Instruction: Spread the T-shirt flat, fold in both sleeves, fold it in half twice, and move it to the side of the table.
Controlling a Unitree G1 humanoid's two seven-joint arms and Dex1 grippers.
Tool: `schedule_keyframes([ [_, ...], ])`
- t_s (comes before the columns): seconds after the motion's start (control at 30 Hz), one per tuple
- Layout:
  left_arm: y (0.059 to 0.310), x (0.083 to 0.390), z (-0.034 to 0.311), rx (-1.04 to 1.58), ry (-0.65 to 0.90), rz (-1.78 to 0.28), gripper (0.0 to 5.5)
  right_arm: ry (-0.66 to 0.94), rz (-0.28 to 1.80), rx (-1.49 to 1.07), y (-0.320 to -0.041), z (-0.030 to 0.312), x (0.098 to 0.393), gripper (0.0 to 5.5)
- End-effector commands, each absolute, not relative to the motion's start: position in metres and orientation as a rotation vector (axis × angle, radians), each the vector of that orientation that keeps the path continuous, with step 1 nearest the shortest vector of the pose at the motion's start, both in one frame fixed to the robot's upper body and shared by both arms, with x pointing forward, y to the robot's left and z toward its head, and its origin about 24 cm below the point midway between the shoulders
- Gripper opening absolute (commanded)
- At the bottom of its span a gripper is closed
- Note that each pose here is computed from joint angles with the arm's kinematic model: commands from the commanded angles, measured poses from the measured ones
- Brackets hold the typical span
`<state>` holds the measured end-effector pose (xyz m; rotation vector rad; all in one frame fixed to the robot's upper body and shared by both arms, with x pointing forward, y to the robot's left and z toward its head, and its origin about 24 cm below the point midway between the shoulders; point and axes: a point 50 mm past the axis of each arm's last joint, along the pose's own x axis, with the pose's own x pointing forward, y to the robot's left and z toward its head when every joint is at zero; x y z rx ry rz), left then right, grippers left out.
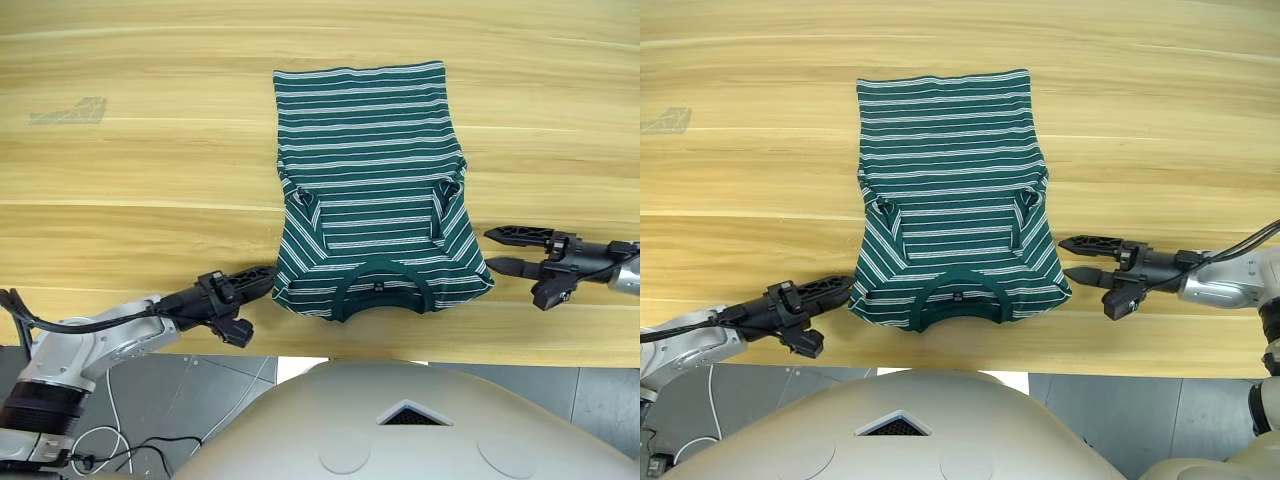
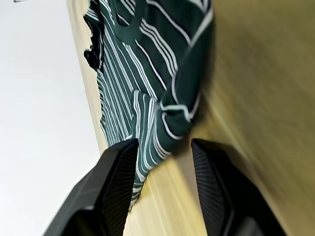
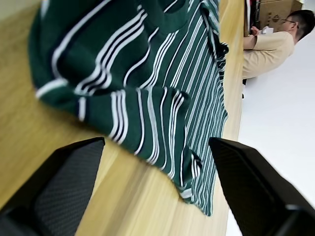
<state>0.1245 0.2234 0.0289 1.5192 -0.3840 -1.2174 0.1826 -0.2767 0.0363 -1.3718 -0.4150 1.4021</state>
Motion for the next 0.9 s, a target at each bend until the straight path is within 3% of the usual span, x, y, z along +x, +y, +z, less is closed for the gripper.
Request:
schedule_keyframes([
  [0.03,0.22,0.119,0.014,1.526,-0.34,-1.301,2.01,-0.297,1.534,-1.318,-0.275,0.015,0.167,3.99],
  [0.17,0.215,0.119,0.01,1.518,-0.353,-1.312,2.01,-0.267,1.545,-1.285,-0.273,0.01,0.164,3.99],
  [0.23,0.216,0.118,0.008,1.524,-0.339,-1.325,2.04,-0.249,1.55,-1.272,-0.273,0.008,0.162,3.56],
  [0.4,0.217,0.118,0.006,1.52,-0.329,-1.336,1.16,-0.216,1.545,-1.253,-0.274,0.005,0.16,2.58],
  [0.7,0.218,0.118,0.005,1.512,-0.324,-1.314,0.09,-0.191,1.515,-1.196,-0.271,0.002,0.159,0.69],
  [0.8,0.219,0.118,0.004,1.494,-0.307,-1.304,0.01,-0.179,1.499,-1.145,-0.268,0.001,0.157,0.14],
  [0.9,0.219,0.118,0.003,1.492,-0.298,-1.306,0.01,-0.16,1.5,-1.128,-0.267,0.0,0.156,0.0],
])
